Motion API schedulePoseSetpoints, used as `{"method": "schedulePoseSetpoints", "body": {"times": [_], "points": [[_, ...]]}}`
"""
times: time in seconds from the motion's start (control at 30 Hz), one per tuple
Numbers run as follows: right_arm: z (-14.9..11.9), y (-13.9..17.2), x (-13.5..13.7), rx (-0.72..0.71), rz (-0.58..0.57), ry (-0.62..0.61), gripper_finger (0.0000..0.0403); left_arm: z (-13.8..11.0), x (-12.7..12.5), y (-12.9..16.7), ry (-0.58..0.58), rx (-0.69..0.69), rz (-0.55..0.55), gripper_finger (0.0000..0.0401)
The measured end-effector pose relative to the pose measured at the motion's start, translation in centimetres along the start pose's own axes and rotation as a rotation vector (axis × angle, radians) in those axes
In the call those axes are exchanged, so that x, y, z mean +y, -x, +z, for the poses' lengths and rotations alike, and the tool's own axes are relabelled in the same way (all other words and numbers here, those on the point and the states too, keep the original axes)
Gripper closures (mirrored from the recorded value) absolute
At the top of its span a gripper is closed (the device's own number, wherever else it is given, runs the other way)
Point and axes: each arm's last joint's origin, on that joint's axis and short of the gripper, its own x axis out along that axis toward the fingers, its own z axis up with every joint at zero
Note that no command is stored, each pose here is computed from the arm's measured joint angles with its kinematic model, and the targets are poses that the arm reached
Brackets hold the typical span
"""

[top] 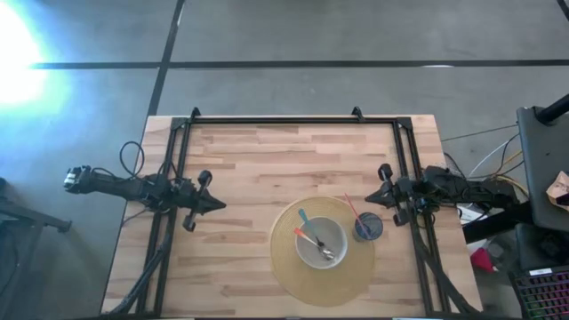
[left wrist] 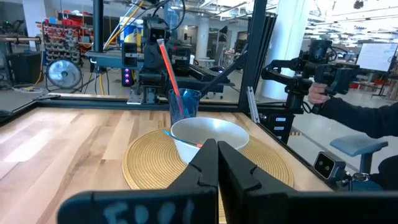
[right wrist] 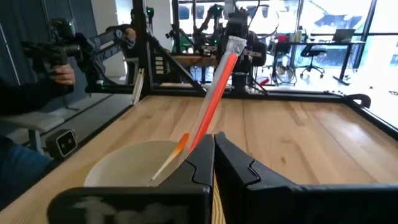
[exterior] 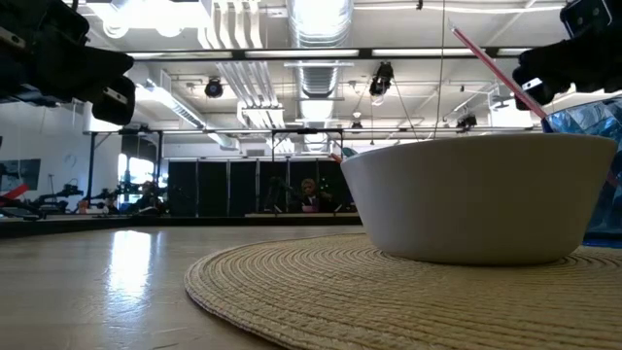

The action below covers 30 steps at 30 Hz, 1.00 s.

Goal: Pick & Place Utensil
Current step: Return to Home Position

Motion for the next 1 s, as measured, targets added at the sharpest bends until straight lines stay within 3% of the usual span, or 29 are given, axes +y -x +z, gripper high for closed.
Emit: {"method": "schedulePoseSetpoints", "body": {"times": [0.17,0.63,1.0], "points": [[-1.3,-0.5,-0.2,-0.025,0.001,0.010,0.0394,0.0,0.0,0.0,0.000,0.000,0.000,0.0401],[-1.4,-0.7,-0.2,-0.047,-0.010,0.040,0.0394,0.0,0.1,0.0,-0.039,-0.003,0.046,0.0401],[-1.4,-0.7,-0.2,-0.045,-0.009,-0.014,0.0394,0.0,0.1,0.0,-0.016,-0.005,0.052,0.0401]]}}
